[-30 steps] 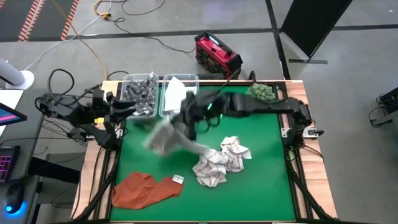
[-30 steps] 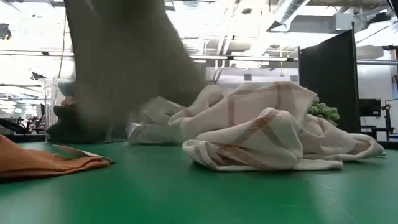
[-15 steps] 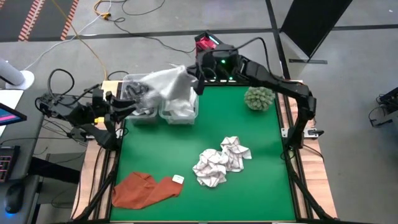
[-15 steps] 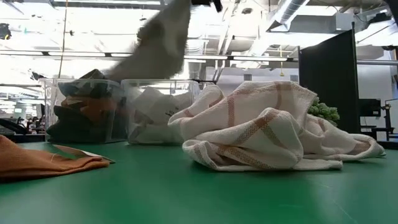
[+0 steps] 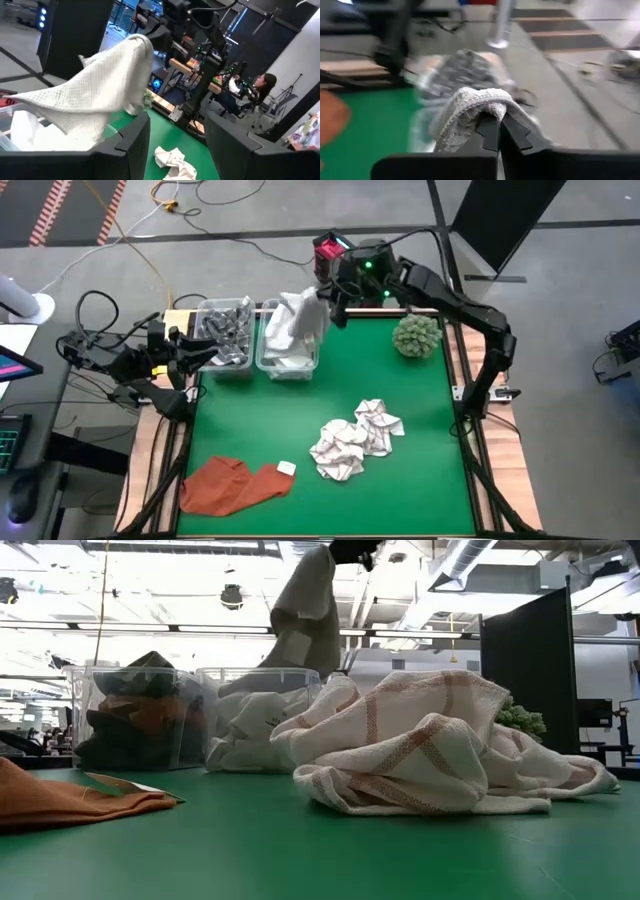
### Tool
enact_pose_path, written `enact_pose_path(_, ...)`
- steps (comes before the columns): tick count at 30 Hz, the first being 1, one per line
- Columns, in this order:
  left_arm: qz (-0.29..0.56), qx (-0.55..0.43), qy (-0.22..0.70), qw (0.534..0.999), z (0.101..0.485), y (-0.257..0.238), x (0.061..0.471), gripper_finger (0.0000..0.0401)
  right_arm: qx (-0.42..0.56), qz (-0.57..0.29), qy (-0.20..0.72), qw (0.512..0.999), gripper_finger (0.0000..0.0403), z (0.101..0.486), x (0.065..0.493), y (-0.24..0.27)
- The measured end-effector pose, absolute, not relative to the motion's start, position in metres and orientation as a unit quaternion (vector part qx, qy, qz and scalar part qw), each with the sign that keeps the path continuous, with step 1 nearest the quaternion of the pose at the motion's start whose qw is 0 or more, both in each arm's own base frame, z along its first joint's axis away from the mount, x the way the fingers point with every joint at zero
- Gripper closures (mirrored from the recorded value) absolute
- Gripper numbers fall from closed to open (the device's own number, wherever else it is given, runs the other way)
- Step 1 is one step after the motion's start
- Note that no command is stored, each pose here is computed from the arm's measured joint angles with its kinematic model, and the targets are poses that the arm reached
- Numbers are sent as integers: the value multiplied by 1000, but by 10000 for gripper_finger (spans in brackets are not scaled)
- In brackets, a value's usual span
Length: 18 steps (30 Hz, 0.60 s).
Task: Sort towels by color in basket
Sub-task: Put the light gray towel into the right transparent bin
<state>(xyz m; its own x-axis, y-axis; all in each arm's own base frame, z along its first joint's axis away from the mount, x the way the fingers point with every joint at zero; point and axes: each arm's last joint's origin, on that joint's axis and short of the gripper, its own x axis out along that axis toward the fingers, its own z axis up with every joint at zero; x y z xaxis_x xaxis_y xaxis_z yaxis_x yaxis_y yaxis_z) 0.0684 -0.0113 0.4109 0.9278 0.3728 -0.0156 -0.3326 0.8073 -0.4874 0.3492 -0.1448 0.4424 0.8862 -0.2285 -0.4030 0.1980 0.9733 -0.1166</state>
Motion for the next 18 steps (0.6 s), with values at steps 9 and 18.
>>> enact_pose_path(9,188,-249,-41,949,411,-11,68,225,42,109,102,988,382,430,399,-125)
enact_pose_path(18,187,-256,-43,947,411,-11,68,225,49,-108,169,978,382,380,423,-171)
